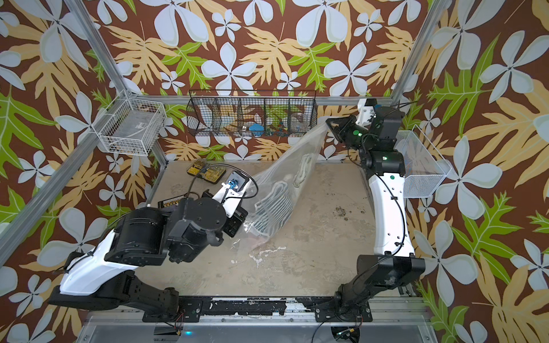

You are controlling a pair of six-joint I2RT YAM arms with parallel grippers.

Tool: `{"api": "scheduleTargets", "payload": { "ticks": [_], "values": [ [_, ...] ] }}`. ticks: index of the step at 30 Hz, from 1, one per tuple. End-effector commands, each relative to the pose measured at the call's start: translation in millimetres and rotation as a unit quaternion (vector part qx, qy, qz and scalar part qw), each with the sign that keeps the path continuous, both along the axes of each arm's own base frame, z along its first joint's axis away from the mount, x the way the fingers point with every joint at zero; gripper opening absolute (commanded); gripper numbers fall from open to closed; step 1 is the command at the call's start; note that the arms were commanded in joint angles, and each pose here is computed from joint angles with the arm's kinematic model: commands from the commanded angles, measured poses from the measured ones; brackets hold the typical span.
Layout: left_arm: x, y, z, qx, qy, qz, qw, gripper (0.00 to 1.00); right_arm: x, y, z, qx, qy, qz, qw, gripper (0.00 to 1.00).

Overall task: Place the folded towel into the vacuum bag
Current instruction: Adjust the vacuum bag at the center of the board.

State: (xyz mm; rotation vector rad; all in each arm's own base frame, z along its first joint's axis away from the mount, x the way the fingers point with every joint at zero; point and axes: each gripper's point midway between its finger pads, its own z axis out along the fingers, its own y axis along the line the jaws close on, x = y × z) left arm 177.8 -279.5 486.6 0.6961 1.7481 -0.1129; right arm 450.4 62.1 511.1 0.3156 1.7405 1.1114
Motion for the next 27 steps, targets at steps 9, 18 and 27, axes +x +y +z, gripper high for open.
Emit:
{"api": "scheduleTargets", "payload": {
  "ticks": [9, 18, 27],
  "values": [
    [90, 36, 31, -0.007, -0.065, 0.1, 0.993, 0.0, 54, -14, 42, 0.023, -0.056, -0.013, 0.998, 0.0],
    [98, 63, 141, -0.077, -0.217, 0.136, 0.964, 0.0, 15, -32, 139, 0.095, -0.203, 0.046, 0.973, 0.0],
    [83, 35, -16, -0.034, -0.024, 0.044, 0.998, 0.0, -44, -18, -19, -0.059, 0.0, -0.007, 0.998, 0.0]
  ]
}}
